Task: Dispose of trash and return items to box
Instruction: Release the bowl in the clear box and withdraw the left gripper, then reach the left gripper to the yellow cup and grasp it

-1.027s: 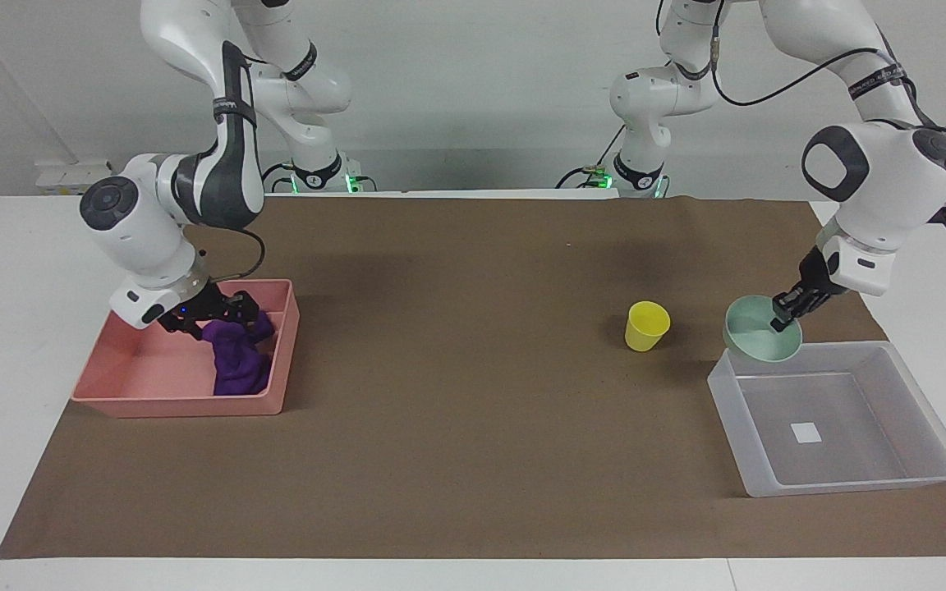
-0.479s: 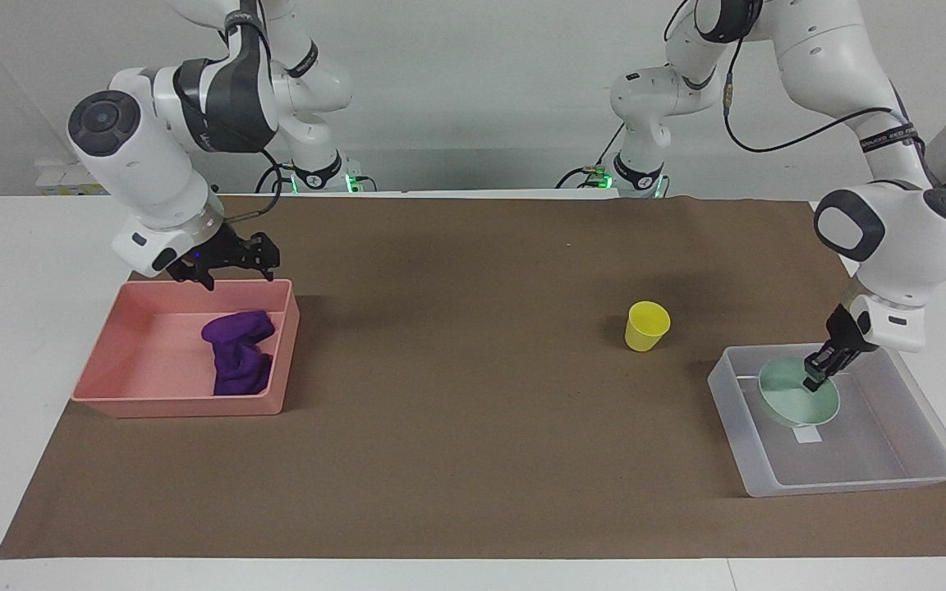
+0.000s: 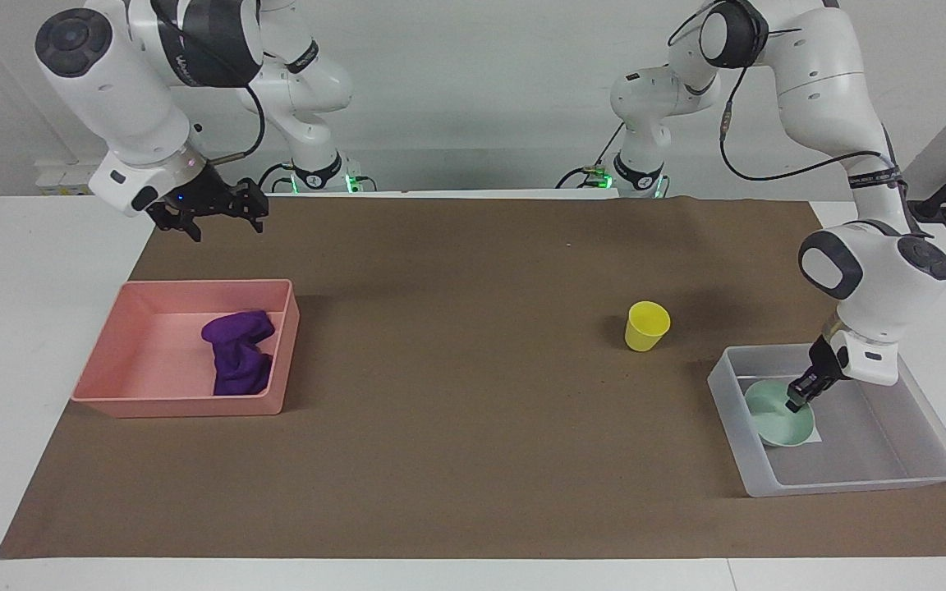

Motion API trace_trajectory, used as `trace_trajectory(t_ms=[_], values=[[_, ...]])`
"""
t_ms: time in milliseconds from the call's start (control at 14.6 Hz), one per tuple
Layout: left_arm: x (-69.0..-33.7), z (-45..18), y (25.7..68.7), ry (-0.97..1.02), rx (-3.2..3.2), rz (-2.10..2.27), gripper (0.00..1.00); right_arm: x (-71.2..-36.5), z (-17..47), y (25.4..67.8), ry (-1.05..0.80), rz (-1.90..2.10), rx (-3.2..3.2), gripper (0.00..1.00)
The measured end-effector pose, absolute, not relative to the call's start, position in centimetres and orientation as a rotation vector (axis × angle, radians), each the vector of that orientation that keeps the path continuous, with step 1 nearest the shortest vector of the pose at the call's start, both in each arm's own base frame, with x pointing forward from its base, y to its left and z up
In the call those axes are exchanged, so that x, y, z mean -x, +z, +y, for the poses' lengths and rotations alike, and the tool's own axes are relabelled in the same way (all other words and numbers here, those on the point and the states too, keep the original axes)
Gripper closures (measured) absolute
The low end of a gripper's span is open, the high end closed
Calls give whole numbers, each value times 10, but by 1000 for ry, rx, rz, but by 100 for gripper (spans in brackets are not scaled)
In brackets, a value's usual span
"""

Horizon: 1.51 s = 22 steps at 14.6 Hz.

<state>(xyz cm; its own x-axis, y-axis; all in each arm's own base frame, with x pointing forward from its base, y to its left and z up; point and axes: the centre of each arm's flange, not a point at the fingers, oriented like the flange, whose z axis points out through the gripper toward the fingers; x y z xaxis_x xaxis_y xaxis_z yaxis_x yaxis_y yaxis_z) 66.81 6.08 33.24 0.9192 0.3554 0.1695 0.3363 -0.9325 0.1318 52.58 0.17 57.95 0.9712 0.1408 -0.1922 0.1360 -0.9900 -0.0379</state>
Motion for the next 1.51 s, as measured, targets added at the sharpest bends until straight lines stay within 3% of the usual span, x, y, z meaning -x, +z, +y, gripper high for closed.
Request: trace_trajectory(t_ms=[342,411,548,822,1027,1301,1370,1507], values=[[-673,45,353,353,-2969,500,3,-512,1,582,311,-217,3092,0],[-672,39,369,377,-2963,486,0,-510,1,585,303,-217,3093,0],[-662,26,407,340,-2966,453,0,-507,1,590,289,-217,3094,0],[-613,-40,457,58,-3056,260,0,-506,0,591,284,-213,3095,0],[-574,-113,429,-73,-3095,172,0,-506,-4,591,284,-204,3095,0],[-523,-120,369,-80,-3107,156,0,-507,-4,591,282,-204,3095,0],[-512,-118,357,-67,-3107,168,3,-507,-4,591,280,-207,3095,0],[-497,-122,341,-62,-3106,214,29,-507,-4,592,277,-218,3094,0]])
